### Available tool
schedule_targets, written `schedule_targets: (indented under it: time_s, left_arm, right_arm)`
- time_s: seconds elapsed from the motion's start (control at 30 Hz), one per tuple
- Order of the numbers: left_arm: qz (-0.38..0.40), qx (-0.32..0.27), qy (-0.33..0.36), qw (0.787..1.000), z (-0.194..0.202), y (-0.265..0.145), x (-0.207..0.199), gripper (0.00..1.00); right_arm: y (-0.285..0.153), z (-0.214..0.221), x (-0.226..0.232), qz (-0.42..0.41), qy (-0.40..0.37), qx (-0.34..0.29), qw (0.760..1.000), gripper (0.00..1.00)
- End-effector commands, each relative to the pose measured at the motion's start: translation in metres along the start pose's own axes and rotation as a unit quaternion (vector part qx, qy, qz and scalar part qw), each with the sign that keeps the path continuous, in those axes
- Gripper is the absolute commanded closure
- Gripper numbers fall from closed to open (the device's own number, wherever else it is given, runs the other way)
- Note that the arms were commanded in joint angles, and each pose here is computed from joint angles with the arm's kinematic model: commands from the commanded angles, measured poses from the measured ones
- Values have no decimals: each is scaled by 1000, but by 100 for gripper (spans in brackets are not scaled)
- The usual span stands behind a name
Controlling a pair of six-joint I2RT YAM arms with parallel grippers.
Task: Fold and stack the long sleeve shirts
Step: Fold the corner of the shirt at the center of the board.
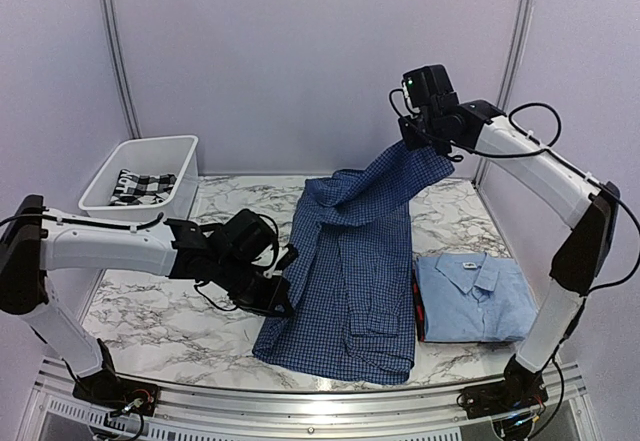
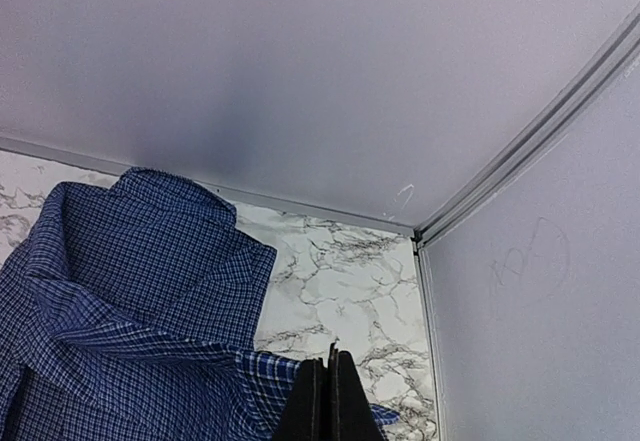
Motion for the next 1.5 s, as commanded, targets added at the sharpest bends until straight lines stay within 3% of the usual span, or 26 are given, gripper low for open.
schedule_targets:
  time_s: [0.0, 0.67, 1.2, 1.33, 1.47]
  left_arm:
    - [2, 44, 22, 999, 6, 12, -7, 100]
    - [20, 77, 49, 996, 3, 36, -26, 100]
    - [25, 89, 51, 994, 3, 46, -32, 100]
    - [20, 88, 46, 995, 1, 50, -32, 90]
    - [25, 85, 51, 995, -3, 52, -37, 87]
  right_arm:
    - [-5, 16, -9, 12, 12, 23, 1000, 100]
    - [-36, 8, -43, 50, 35, 11, 998, 100]
    - [-32, -18, -49, 65, 30, -8, 997, 100]
    - [-25, -6, -42, 58, 26, 8, 998, 100]
    - [-24, 6, -40, 57, 25, 21, 998, 100]
Point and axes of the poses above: each gripper's point midway between its finger pads, its own y axis out along the fingers, its own x axis along the line the jaws close on, z = x × y, the point moved 5 cm from there along -y, back along the fingers, and after that the axes turned 5 degrees about -y, right-handed, at the moved point
